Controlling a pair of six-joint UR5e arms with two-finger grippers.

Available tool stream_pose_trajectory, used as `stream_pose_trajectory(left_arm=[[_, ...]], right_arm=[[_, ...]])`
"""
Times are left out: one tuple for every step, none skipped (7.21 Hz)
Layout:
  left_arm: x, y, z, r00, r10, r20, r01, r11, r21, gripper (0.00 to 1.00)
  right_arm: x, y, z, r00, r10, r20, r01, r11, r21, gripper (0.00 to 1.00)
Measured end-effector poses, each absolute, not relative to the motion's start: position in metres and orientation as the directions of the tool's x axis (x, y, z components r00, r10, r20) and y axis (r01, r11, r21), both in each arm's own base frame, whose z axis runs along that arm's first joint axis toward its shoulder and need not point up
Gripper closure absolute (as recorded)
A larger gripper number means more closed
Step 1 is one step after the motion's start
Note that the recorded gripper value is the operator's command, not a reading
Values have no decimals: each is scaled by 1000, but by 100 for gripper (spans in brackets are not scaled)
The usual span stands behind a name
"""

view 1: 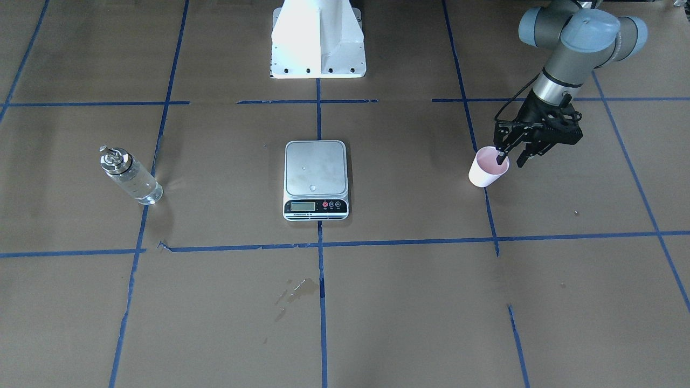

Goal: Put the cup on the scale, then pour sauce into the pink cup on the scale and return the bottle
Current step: 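Grasp the pink paper cup with the left gripper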

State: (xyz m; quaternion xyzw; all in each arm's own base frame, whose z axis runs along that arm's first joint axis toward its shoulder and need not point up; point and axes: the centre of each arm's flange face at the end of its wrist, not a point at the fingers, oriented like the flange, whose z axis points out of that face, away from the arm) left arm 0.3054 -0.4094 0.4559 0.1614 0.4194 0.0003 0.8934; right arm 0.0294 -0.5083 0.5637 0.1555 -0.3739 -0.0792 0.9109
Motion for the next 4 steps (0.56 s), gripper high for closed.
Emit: stream_pose_trajectory(left_arm=[[306, -410, 456, 652, 136, -746, 138, 946, 293, 100], [306, -411, 456, 655, 136, -743, 141, 944, 297, 100], [308, -412, 453, 656, 137, -742, 143, 943, 300, 100], [311, -416, 446, 655, 137, -743, 146, 942, 302, 100]], right_arm=[[29, -508, 564, 708, -261, 657, 28, 939, 343, 0], [29, -508, 563, 707, -261, 657, 28, 939, 343, 0], [29, -508, 563, 707, -262, 657, 28, 939, 343, 0], [29, -508, 564, 706, -261, 658, 28, 939, 343, 0]])
